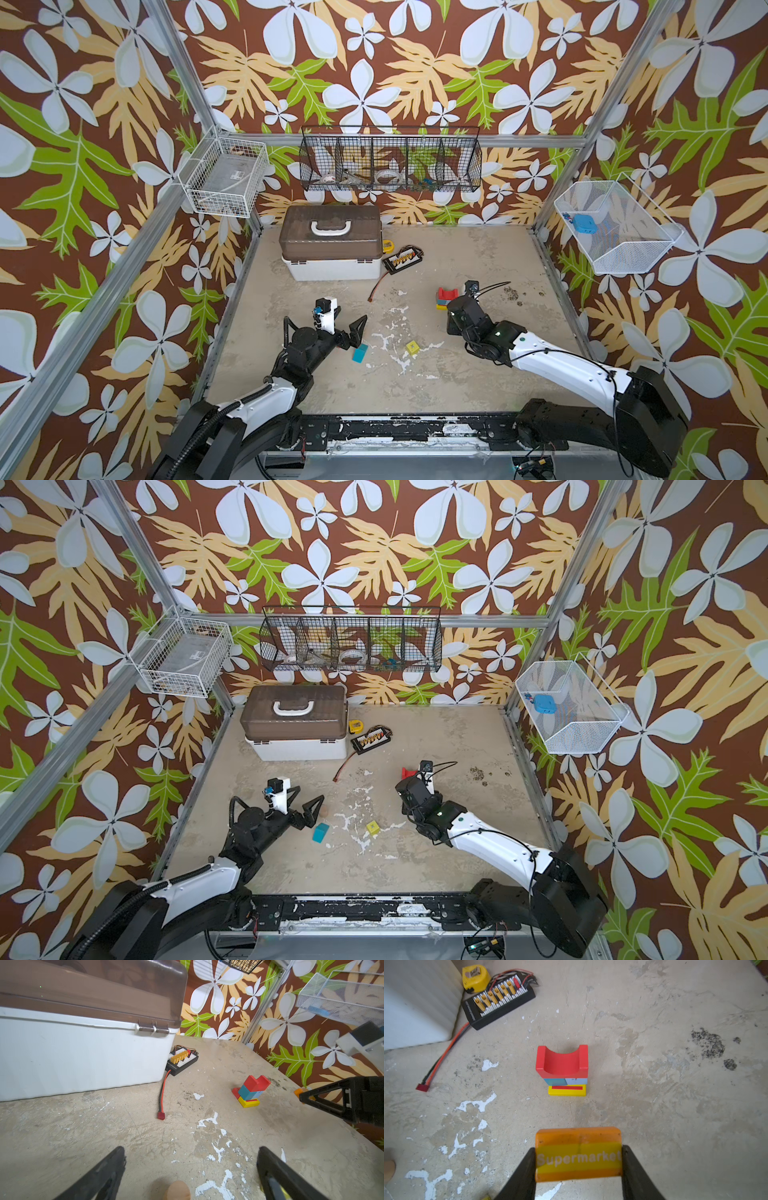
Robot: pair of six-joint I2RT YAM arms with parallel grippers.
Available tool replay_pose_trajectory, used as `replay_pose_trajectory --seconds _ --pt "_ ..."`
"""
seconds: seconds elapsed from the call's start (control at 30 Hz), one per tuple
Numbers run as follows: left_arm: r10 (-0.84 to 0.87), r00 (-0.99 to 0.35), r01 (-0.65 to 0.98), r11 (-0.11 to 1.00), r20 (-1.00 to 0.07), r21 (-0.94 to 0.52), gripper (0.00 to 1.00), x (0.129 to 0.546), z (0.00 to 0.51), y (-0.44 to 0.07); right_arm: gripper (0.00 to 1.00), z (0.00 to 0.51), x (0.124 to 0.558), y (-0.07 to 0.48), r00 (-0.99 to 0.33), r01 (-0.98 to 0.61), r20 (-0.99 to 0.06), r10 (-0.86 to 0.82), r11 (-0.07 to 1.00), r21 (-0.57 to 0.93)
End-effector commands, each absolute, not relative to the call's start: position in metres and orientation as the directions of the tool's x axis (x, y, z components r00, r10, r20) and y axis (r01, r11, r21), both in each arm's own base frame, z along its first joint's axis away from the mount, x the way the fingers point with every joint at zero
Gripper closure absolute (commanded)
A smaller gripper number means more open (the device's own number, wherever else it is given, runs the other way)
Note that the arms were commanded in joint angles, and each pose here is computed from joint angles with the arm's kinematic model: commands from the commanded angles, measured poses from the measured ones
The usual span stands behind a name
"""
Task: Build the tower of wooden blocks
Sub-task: 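Lift the orange Supermarket block toward the block stack with the right gripper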
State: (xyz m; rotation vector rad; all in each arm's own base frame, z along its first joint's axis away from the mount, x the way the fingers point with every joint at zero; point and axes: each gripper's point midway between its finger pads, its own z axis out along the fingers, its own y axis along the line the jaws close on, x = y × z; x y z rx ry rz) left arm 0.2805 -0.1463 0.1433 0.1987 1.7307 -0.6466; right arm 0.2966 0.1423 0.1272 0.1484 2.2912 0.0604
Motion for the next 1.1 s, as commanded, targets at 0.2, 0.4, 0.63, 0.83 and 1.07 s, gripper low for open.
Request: replay_pose_trajectory --seconds 0.2,0.4,0.63,0.83,1.07 --pt "-0.229 -0.178 0.489 0.824 -0.957 -0.288 0.0 0.276 0.163 -0.144 0.58 0.17 0.306 0.142 -0.59 0.099 -0.793 0.155 0.988 0.119" --pt "-0.219 -0.215 0.455 0.84 -0.952 -0.296 0.0 0.285 0.157 -0.143 0.58 0.187 0.317 0.14 -0.554 0.11 -0.819 0.148 0.988 0.104" --pt "-0.223 -0.211 0.436 0.85 -0.952 -0.296 0.0 0.286 0.156 -0.14 0.58 0.193 0.341 0.142 -0.561 0.112 -0.816 0.142 0.989 0.095" --pt "-0.224 -0.208 0.428 0.854 -0.952 -0.295 0.0 0.287 0.157 -0.138 0.6 0.185 0.363 0.153 -0.597 0.102 -0.796 0.097 0.994 0.045" --pt "-0.226 -0.205 0.421 0.858 -0.952 -0.294 0.0 0.288 0.157 -0.137 0.61 0.163 0.384 0.154 -0.664 0.089 -0.744 0.073 0.996 0.019"
